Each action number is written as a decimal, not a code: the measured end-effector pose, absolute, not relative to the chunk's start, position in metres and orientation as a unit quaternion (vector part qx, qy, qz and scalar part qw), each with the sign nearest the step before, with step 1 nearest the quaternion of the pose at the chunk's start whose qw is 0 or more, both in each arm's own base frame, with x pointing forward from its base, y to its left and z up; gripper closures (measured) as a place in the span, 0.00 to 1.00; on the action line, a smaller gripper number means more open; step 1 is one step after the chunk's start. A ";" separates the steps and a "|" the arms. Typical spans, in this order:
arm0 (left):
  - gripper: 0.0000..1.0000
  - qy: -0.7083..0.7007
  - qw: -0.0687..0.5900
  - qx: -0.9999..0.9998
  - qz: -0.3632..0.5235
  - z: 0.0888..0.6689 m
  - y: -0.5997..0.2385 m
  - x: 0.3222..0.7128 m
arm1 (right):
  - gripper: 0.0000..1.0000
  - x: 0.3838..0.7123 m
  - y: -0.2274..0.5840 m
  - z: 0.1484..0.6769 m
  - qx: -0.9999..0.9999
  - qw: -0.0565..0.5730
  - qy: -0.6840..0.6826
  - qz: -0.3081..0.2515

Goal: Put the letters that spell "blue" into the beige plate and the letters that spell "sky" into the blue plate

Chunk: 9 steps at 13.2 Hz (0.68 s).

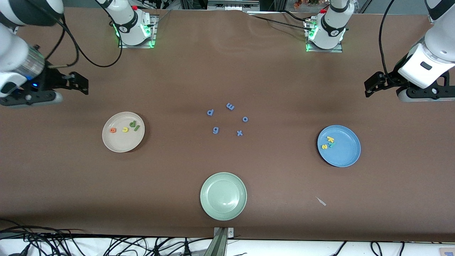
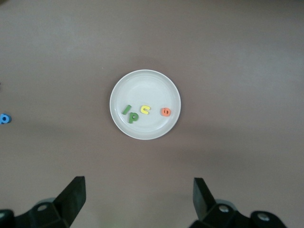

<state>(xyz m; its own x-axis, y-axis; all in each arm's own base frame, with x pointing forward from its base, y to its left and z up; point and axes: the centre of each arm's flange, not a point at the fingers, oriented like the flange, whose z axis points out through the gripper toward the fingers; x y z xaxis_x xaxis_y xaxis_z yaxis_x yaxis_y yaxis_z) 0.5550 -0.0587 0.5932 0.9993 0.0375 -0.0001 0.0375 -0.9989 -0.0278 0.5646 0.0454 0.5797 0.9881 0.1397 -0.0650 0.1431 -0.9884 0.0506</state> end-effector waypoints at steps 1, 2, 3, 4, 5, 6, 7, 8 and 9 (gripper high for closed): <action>0.00 -0.019 0.014 -1.000 0.000 0.593 -0.059 0.555 | 0.00 0.565 0.035 0.583 0.997 0.026 0.062 -0.033; 0.00 -0.019 0.014 -1.000 0.000 0.593 -0.059 0.555 | 0.00 0.565 0.027 0.582 0.998 0.025 0.055 -0.036; 0.00 -0.019 0.014 -1.000 0.000 0.593 -0.059 0.555 | 0.00 0.566 0.024 0.582 0.998 0.021 0.052 -0.038; 0.00 -0.019 0.014 -1.000 0.000 0.593 -0.059 0.555 | 0.00 0.567 0.024 0.583 0.998 0.016 0.051 -0.037; 0.00 -0.019 0.014 -1.000 0.000 0.593 -0.059 0.555 | 0.00 0.568 0.026 0.586 0.998 0.014 0.052 -0.037; 0.00 -0.019 0.014 -1.000 0.000 0.593 -0.059 0.555 | 0.00 0.568 0.027 0.588 0.998 0.013 0.052 -0.038; 0.00 -0.019 0.014 -1.000 0.000 0.593 -0.059 0.555 | 0.00 0.568 0.027 0.589 0.998 0.013 0.052 -0.038; 0.00 -0.019 0.014 -1.000 0.000 0.593 -0.059 0.555 | 0.00 0.567 0.027 0.590 0.998 0.013 0.052 -0.040; 0.00 -0.019 0.014 -1.000 0.000 0.593 -0.059 0.555 | 0.00 0.566 0.027 0.591 0.998 0.013 0.052 -0.045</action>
<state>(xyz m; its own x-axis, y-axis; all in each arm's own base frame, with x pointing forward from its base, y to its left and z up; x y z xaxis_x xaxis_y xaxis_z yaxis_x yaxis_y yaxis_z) 0.5550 -0.0587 0.5932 0.9993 0.0375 -0.0002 0.0375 -0.9989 -0.0278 0.5659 0.0273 0.5911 0.9906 0.1031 -0.0903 0.1054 -0.9942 0.0208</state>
